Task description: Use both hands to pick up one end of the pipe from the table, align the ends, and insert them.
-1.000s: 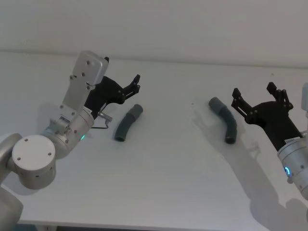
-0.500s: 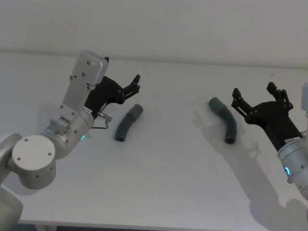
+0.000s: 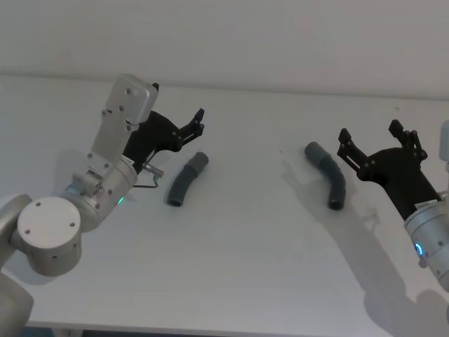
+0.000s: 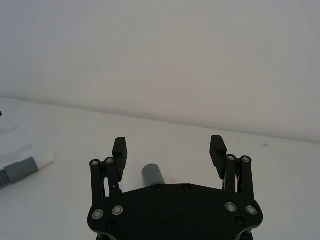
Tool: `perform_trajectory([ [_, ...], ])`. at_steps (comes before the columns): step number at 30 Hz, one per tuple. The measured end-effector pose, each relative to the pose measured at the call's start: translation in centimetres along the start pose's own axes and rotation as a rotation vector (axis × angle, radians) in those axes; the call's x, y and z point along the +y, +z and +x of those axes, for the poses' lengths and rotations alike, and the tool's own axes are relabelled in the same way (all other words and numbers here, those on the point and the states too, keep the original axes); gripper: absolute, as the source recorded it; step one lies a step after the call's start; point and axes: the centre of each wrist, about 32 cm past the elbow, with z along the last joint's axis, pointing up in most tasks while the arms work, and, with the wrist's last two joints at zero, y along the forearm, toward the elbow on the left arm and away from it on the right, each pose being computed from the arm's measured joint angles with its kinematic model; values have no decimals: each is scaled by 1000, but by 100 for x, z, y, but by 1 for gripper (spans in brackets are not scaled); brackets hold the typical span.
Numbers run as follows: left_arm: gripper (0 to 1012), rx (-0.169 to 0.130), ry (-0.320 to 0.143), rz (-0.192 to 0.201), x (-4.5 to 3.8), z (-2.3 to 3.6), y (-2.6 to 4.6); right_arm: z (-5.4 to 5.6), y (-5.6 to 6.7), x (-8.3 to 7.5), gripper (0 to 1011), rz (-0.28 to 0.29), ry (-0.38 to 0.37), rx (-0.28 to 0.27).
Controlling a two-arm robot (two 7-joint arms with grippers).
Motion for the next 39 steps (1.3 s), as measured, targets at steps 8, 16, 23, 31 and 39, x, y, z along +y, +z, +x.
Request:
perform_trajectory([
  [8, 1001, 0, 0, 0, 0, 0, 0, 0, 0, 0, 1004, 0, 0, 0],
  [16, 1001, 3, -1, 6, 3, -9, 4, 0, 0, 0, 1004, 0, 0, 0],
  [23, 1001, 25, -7, 50, 26, -35, 29, 0, 0, 0, 1004, 0, 0, 0],
  [31, 1001, 57, -25, 126, 70, -54, 79, 0, 0, 0, 1004, 0, 0, 0],
  [39, 1001, 78, -66, 237, 105, -13, 144, 0, 0, 0, 1004, 0, 0, 0],
])
